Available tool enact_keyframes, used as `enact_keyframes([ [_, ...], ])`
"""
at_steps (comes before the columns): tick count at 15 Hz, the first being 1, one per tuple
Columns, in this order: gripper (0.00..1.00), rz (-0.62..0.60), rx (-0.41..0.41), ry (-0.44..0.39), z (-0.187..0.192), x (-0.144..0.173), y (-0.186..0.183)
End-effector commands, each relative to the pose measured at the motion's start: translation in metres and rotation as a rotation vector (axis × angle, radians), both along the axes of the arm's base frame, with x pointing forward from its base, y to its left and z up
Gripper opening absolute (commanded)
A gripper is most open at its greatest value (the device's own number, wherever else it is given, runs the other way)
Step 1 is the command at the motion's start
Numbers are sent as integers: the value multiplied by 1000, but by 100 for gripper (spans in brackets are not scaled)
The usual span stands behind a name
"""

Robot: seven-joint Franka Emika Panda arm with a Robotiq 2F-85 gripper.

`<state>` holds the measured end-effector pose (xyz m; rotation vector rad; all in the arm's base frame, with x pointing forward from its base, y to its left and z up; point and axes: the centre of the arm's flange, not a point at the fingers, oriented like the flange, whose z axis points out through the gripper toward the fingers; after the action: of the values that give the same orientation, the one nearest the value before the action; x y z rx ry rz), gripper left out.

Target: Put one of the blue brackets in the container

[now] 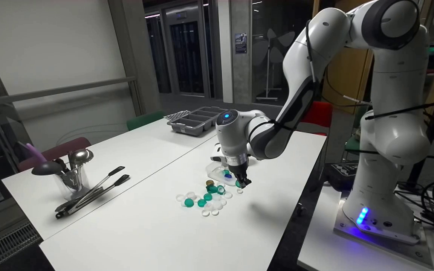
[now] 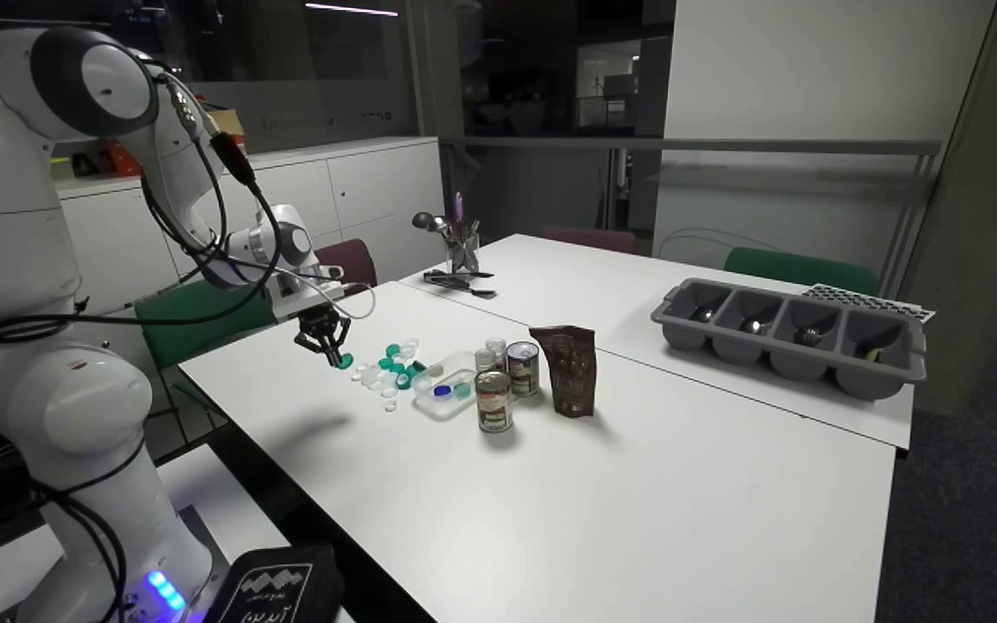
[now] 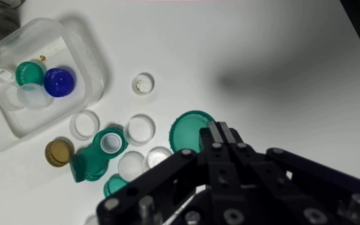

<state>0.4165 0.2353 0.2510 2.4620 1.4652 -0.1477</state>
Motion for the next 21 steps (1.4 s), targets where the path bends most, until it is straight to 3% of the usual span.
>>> enact_keyframes([
  [1, 0, -29, 19, -44, 16, 7, -12],
  [7, 0, -58, 259, -162, 54, 50, -76],
  [12, 0, -134, 377, -107, 59, 68, -112],
  [16, 0, -187, 418, -95, 60, 71, -127],
  [21, 0, -266, 385, -58, 60, 80, -154],
])
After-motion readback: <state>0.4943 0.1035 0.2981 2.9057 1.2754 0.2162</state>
